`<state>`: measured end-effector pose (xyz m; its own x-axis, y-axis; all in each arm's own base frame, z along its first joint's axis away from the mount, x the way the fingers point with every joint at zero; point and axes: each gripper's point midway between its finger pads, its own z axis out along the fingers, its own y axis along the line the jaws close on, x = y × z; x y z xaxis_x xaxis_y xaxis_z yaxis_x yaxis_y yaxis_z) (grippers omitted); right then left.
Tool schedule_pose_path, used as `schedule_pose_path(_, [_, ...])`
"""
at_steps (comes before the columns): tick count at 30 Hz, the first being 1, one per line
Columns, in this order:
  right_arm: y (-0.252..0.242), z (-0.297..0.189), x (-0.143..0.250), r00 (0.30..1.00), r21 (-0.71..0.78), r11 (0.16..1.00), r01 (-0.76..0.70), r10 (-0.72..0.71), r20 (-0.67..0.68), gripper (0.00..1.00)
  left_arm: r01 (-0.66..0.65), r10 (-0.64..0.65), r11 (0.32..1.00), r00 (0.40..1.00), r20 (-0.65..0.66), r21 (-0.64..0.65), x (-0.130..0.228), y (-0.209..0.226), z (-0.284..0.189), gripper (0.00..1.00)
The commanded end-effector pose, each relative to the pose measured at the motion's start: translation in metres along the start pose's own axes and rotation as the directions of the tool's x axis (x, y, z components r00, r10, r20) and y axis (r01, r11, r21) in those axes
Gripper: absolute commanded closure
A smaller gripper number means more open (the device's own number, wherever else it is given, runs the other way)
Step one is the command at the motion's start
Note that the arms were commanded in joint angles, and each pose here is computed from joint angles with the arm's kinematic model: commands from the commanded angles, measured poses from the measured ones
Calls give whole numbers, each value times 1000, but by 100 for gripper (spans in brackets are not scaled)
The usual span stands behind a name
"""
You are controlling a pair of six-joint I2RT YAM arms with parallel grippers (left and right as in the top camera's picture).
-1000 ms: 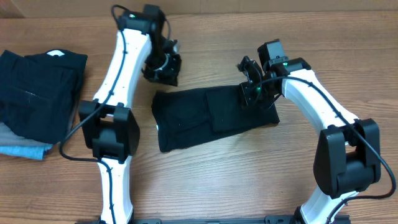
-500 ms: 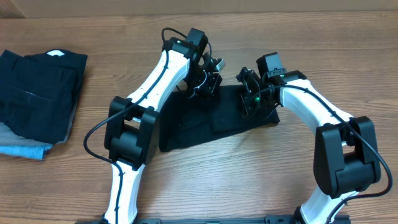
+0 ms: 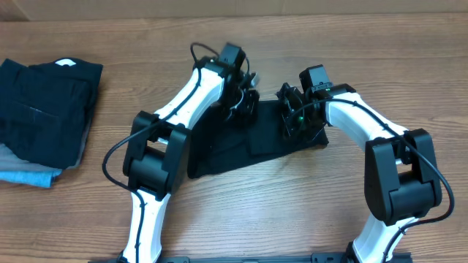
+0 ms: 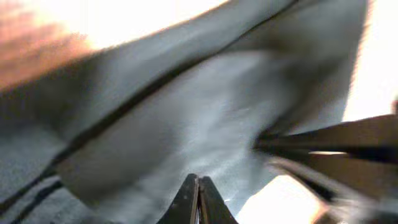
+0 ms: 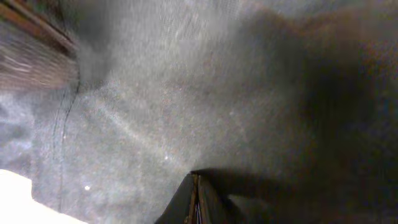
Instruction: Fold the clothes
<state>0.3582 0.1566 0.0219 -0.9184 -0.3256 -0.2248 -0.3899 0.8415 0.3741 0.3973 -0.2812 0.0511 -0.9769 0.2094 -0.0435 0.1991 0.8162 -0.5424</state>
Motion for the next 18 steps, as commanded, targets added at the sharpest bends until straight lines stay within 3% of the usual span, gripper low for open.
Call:
schedule_pose_path(1, [9,-17,-17,1000,-23,1000,14,-14,23,96,-66,61,996,995,82,57,-24,-44,-52,96])
schedule_pose_path(7, [19,-58,-54,993,-6,1000,12,-12,120,96,-81,83,996,995,-48,38,13,-57,-33,94])
schedule_pose_path(11, [-22,-69,-55,984,71,992,-106,95,151,96,-98,94,995,988,-122,-23,38,-51,-2,91])
schedule_pose_path(14, [-47,-68,-55,977,86,985,-152,136,166,96,-89,81,995,986,-145,-49,48,-39,14,83])
schedule_pose_path(18, [-68,-38,-58,977,101,981,-164,148,154,96,-84,74,995,985,-154,-58,51,-35,18,80])
